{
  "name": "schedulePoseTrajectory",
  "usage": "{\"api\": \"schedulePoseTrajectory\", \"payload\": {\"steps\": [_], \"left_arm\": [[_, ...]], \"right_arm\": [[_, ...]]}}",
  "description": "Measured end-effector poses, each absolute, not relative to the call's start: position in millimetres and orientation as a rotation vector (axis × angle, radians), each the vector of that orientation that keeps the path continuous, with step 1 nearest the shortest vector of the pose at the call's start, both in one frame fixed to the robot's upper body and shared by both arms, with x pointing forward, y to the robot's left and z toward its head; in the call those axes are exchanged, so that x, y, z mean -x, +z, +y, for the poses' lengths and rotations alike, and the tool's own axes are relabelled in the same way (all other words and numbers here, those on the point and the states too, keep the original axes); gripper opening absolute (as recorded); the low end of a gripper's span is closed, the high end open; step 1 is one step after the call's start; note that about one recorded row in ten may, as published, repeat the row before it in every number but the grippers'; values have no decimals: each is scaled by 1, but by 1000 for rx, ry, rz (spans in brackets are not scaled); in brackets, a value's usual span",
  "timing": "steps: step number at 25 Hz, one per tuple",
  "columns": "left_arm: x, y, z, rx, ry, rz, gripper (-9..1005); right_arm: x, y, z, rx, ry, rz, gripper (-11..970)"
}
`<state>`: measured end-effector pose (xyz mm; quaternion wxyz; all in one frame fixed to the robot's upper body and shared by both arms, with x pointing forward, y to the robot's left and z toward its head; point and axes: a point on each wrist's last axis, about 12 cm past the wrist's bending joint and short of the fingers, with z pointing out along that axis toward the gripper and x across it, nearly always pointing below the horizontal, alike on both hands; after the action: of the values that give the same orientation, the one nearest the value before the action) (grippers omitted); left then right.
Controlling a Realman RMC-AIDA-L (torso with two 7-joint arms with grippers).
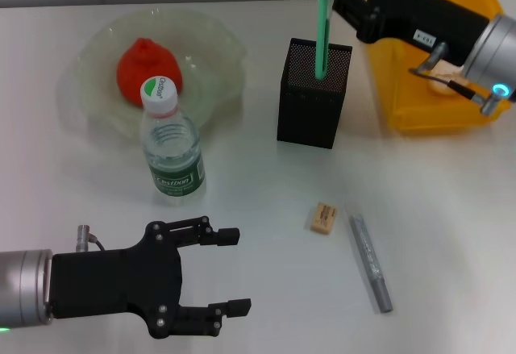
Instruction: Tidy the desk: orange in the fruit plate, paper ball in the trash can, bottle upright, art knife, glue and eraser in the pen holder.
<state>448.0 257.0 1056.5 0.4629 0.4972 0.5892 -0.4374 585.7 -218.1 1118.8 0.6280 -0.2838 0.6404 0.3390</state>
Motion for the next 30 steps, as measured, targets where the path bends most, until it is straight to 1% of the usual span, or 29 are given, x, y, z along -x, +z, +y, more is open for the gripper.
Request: {"api": "schedulePoseTrajectory", "payload": {"steps": [6,11,12,13,14,15,18,22,23,26,30], "left_arm": [[-449,1058,257,-1227,-1075,1442,784],[-450,1058,257,-1225,-1070,1440,784],[-450,1058,258,-1225,-1069,1440,784],[-450,1059,258,-1225,-1069,1440,784],[-450,1059,258,-1226,-1068,1440,784],[-451,1059,258,-1226,-1068,1439,784],[-451,1059,258,-1230,-1069,1439,784],[-451,1059,258,-1226,-1067,1440,784],[-451,1059,258,-1226,-1066,1440,784],[-451,1059,258,-1227,-1066,1439,784],[-453,1060,257,-1231,-1068,1435,784]], "right_arm": [[-585,1109,-219,666,761,1487,283],[-579,1114,-223,667,789,1463,295],[-576,1116,-226,658,801,1460,312],[-573,1121,-230,650,812,1458,328],[-565,1133,-238,648,828,1473,345],[-565,1133,-238,648,828,1473,361],[-550,1163,-245,716,798,1539,405],[-532,1198,-247,770,730,1757,458],[-529,1204,-246,771,711,1827,486],[-526,1215,-240,763,638,2052,568],[-527,1213,-227,801,567,2247,679]]}}
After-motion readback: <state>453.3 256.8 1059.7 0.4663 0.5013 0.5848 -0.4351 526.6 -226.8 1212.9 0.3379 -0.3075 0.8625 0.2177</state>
